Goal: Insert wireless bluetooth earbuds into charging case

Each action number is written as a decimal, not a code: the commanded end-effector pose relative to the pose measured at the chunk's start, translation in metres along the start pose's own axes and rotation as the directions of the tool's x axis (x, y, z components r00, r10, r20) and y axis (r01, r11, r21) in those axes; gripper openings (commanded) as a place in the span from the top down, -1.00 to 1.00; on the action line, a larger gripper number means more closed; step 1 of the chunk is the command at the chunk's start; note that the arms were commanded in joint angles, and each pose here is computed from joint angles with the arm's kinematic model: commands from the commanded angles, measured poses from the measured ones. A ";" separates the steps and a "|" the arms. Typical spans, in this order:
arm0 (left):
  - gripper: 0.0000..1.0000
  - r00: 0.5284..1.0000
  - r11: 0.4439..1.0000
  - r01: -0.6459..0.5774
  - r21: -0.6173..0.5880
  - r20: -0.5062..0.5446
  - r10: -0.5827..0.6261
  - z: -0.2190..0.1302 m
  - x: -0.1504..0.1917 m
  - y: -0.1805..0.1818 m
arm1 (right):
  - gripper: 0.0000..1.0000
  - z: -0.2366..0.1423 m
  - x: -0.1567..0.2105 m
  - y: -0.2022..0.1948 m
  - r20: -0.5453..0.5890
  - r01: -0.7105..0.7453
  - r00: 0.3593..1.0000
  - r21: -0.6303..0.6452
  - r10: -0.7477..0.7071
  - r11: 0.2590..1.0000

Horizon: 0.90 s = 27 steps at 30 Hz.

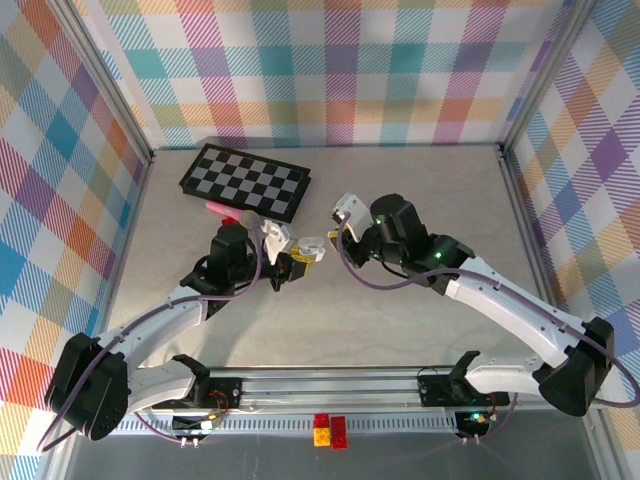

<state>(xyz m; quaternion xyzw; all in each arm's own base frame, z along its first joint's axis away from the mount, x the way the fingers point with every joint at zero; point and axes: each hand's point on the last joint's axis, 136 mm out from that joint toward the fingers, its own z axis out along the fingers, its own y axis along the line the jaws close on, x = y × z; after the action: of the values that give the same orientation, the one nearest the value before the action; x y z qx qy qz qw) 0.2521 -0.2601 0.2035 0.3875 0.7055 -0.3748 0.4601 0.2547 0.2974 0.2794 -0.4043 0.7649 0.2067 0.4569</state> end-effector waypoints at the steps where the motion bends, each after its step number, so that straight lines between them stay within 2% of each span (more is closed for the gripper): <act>1: 0.97 0.999 0.999 -0.032 0.032 0.039 0.030 -0.002 -0.019 -0.006 | 0.69 0.008 -0.004 0.007 -0.005 0.071 0.997 -0.013 -0.071 0.997; 11: 0.96 0.997 0.998 -0.047 0.040 0.058 0.044 -0.006 -0.024 -0.010 | 0.69 0.028 0.010 0.010 -0.033 0.082 0.996 -0.027 -0.082 0.996; 27: 0.96 0.996 0.997 -0.058 0.054 0.072 0.054 -0.007 -0.029 -0.014 | 0.69 0.034 0.030 0.015 -0.066 0.081 0.994 -0.053 -0.084 0.995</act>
<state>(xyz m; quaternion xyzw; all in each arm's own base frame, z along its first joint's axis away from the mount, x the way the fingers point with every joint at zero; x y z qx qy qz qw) 0.2462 -0.2624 0.2065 0.3958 0.6967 -0.3876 0.4557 0.2567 0.3138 0.2428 -0.4413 0.7627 0.1893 0.4333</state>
